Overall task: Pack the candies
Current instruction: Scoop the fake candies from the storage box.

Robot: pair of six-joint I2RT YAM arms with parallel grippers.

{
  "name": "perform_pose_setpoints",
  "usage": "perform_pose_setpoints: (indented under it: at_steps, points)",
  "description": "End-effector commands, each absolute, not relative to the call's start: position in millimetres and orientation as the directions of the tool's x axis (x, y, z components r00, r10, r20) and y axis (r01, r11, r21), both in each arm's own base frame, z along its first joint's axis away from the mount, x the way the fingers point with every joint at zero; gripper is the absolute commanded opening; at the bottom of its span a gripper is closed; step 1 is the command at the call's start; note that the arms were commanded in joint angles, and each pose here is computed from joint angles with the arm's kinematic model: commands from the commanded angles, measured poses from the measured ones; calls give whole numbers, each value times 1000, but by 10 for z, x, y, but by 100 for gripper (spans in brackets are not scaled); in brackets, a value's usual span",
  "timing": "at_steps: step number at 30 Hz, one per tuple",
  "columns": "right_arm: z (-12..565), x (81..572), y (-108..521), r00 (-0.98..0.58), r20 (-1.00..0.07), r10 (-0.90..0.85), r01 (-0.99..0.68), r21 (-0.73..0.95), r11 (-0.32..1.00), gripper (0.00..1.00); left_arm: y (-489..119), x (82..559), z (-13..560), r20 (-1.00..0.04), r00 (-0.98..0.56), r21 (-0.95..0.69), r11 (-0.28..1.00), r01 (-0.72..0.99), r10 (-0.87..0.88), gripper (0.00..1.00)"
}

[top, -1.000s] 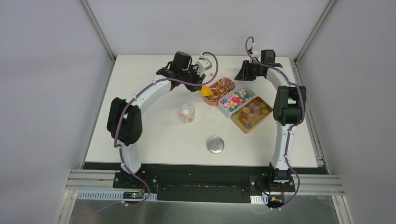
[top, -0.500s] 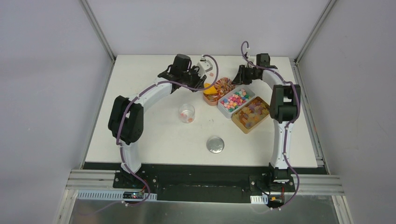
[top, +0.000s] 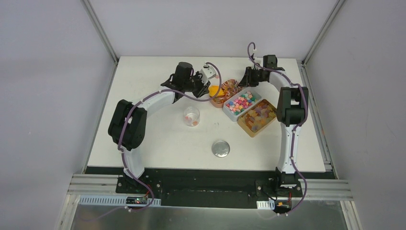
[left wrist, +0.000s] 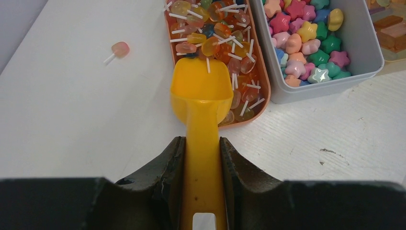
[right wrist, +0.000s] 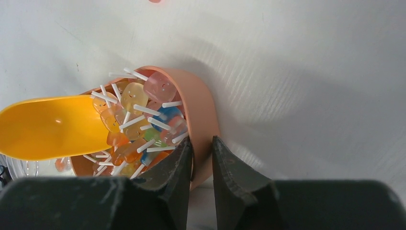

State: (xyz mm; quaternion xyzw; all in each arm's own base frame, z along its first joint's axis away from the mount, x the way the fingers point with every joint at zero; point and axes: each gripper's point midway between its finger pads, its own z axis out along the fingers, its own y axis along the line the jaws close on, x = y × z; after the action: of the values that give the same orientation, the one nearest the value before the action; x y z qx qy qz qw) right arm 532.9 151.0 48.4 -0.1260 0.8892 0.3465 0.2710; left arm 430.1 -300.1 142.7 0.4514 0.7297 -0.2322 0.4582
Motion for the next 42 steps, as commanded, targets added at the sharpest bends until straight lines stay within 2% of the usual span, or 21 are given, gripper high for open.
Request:
perform_pose_setpoints:
  at_steps: [1,19,42]
  points:
    - [601,5359,1555,-794,-605,-51,-455,537,710,24,-2938,4246,1386,-874,-169,89,491,866,456,0]
    - [640,5373,1569,-792,-609,-40,-453,543,707,23,-2919,4104,1025,-846,-299,-30,520,854,441,0]
    - [623,5378,1552,-802,-597,-21,-433,558,708,22,-2762,4100,833,-855,-296,16,591,807,427,0]
